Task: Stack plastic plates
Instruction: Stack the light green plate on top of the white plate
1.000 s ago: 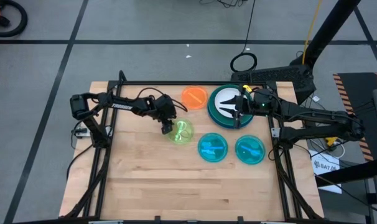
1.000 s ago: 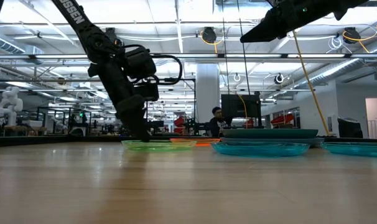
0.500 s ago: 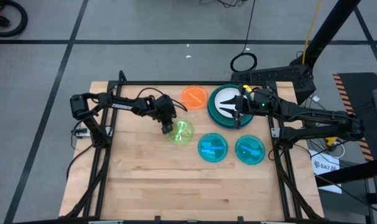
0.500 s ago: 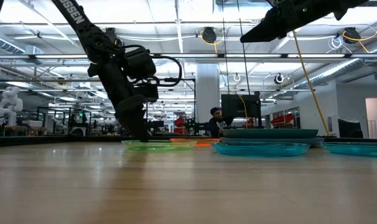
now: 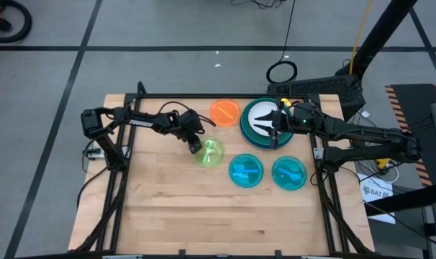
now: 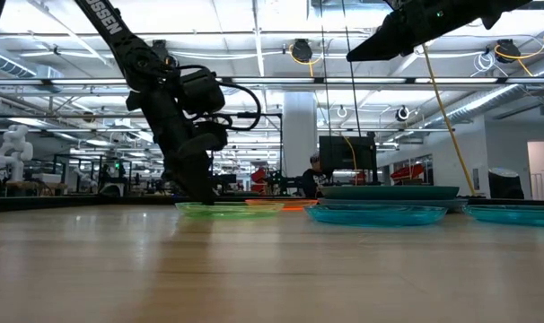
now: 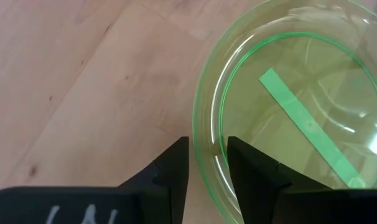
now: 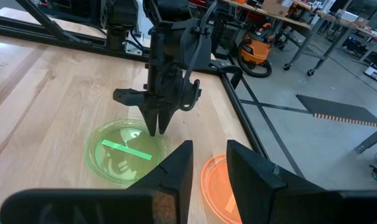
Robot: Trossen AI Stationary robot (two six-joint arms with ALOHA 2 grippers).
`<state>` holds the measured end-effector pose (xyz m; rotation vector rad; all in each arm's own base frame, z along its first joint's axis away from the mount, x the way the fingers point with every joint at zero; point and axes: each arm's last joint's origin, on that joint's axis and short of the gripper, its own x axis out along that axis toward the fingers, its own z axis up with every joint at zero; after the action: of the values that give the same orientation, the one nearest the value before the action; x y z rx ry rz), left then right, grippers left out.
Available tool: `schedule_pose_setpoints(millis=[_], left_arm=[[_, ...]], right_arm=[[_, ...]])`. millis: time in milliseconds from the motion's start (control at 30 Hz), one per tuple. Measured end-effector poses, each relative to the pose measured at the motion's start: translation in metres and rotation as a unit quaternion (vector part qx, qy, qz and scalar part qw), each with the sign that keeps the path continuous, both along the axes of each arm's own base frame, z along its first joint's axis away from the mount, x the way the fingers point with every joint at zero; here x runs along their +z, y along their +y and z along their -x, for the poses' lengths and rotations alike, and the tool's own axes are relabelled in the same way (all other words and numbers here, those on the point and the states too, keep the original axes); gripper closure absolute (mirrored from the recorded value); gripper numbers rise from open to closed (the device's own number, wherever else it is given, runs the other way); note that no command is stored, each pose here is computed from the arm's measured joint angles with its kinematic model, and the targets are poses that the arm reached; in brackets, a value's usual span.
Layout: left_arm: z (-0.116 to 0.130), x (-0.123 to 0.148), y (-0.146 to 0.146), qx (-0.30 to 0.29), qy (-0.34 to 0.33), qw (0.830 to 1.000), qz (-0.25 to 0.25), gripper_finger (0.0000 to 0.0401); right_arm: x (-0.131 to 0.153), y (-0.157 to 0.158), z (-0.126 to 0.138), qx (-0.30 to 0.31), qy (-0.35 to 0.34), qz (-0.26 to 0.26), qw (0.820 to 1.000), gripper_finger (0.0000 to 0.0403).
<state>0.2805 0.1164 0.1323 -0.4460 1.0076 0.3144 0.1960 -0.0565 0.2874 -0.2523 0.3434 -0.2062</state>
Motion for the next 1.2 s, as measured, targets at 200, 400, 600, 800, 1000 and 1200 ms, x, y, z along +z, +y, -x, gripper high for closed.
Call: schedule_pose_setpoints(millis=[200, 400, 600, 800, 1000, 1200], left_arm=[[0.001, -0.001, 0.000, 0.011, 0.009, 1.000, 0.005, 0.0290], [0.003, -0.002, 0.000, 0.021, 0.026, 0.999, -0.008, 0.0339], [0.003, -0.001, 0.000, 0.021, 0.024, 0.999, -0.010, 0.0375], [0.003, -0.001, 0.000, 0.035, 0.024, 0.999, -0.003, 0.0377], [0.004, 0.000, 0.000, 0.053, 0.021, 0.998, 0.006, 0.0378], [0.005, 0.012, -0.003, 0.051, 0.004, 0.999, -0.002, 0.0378]], right_arm=[[0.000, 0.000, 0.000, 0.000, 0.000, 0.000, 1.000, 0.0312], [0.000, 0.000, 0.000, 0.000, 0.000, 0.000, 1.000, 0.0312], [0.000, 0.000, 0.000, 0.000, 0.000, 0.000, 1.000, 0.0312], [0.000, 0.000, 0.000, 0.000, 0.000, 0.000, 1.000, 0.0312], [0.000, 0.000, 0.000, 0.000, 0.000, 0.000, 1.000, 0.0312], [0.000, 0.000, 0.000, 0.000, 0.000, -0.001, 1.000, 0.0312]])
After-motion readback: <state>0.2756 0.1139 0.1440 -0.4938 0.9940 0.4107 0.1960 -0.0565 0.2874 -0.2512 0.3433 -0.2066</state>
